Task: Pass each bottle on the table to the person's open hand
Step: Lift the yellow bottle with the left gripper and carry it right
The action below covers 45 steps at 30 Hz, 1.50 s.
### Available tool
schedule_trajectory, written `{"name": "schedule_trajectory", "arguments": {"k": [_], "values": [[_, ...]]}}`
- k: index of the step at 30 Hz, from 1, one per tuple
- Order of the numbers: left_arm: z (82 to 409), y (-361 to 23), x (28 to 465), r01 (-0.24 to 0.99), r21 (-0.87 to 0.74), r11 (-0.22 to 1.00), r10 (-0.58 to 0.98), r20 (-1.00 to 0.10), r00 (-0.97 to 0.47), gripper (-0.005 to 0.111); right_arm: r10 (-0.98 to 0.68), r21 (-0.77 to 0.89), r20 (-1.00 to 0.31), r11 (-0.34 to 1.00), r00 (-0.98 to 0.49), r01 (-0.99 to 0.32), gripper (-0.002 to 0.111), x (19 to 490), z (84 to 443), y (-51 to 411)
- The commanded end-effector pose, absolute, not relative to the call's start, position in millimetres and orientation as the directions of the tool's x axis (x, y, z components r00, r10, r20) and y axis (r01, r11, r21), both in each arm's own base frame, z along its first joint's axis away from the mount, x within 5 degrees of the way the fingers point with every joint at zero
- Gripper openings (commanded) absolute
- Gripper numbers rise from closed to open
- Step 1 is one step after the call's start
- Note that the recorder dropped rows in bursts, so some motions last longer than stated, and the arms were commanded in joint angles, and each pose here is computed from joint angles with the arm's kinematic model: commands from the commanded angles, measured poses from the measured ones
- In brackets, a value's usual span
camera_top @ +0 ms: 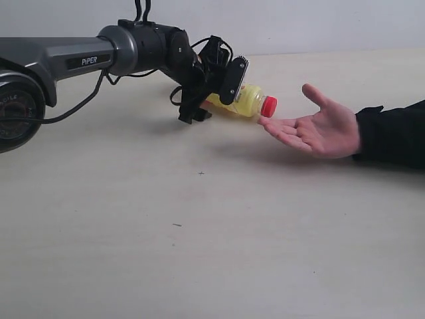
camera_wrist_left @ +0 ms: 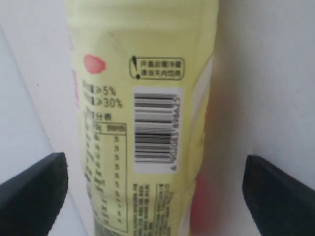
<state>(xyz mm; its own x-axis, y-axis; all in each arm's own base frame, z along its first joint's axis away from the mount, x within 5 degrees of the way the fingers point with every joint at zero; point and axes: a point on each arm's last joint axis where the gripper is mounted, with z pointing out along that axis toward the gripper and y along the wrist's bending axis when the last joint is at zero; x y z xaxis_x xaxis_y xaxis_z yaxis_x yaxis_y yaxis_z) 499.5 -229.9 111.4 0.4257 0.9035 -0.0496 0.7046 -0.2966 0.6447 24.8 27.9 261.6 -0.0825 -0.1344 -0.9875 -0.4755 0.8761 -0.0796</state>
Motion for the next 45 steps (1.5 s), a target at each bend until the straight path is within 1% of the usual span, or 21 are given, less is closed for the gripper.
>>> {"name": "schedule_trajectory", "arguments": {"k": [1, 25, 27, 28, 30, 31, 32, 33, 35, 45], "values": [[113.1, -232.0, 503.7, 0.672, 0.686, -0.279, 0.905, -0.048, 0.424, 0.092, -0.131, -0.078, -0.988, 0.877, -0.079, -0.474, 0.000, 24.9, 261.1, 27.8], [113.0, -232.0, 503.4, 0.677, 0.683, -0.272, 0.906, -0.054, 0.419, 0.092, -0.131, -0.078, -0.988, 0.877, -0.079, -0.474, 0.000, 24.9, 261.1, 27.8], [112.3, -231.8, 502.8, 0.685, 0.676, -0.272, 0.907, -0.057, 0.417, 0.090, -0.131, -0.078, -0.988, 0.877, -0.079, -0.474, 0.000, 24.9, 261.1, 27.8], [112.0, -231.7, 502.4, 0.688, 0.672, -0.274, 0.907, -0.057, 0.417, 0.084, -0.131, -0.078, -0.988, 0.877, -0.079, -0.474, 0.000, 24.9, 261.1, 27.8], [112.0, -231.7, 502.4, 0.688, 0.672, -0.274, 0.907, -0.057, 0.417, 0.066, -0.131, -0.078, -0.988, 0.877, -0.079, -0.474, 0.000, 24.9, 261.1, 27.8], [112.0, -231.7, 502.4, 0.688, 0.672, -0.274, 0.907, -0.057, 0.417, 0.052, -0.131, -0.078, -0.988, 0.877, -0.079, -0.474, 0.000, 24.9, 261.1, 27.8], [112.0, -231.7, 502.4, 0.688, 0.672, -0.274, 0.907, -0.057, 0.417, 0.041, -0.131, -0.078, -0.988, 0.877, -0.079, -0.474, 0.000, 24.9, 261.1, 27.8], [112.0, -231.7, 502.4, 0.688, 0.672, -0.274, 0.907, -0.057, 0.417, 0.026, -0.131, -0.078, -0.988, 0.877, -0.079, -0.474, 0.000, 24.9, 261.1, 27.8], [112.0, -231.7, 502.4, 0.688, 0.672, -0.274, 0.907, -0.057, 0.417, 0.000, -0.131, -0.078, -0.988, 0.877, -0.079, -0.474, 0.000, 24.9, 261.1, 27.8], [113.6, -232.2, 504.1, 0.672, 0.690, -0.267, 0.907, -0.055, 0.417, 0.000, -0.131, -0.078, -0.988, 0.877, -0.079, -0.474, 0.000, 24.9, 261.1, 27.8]]}}
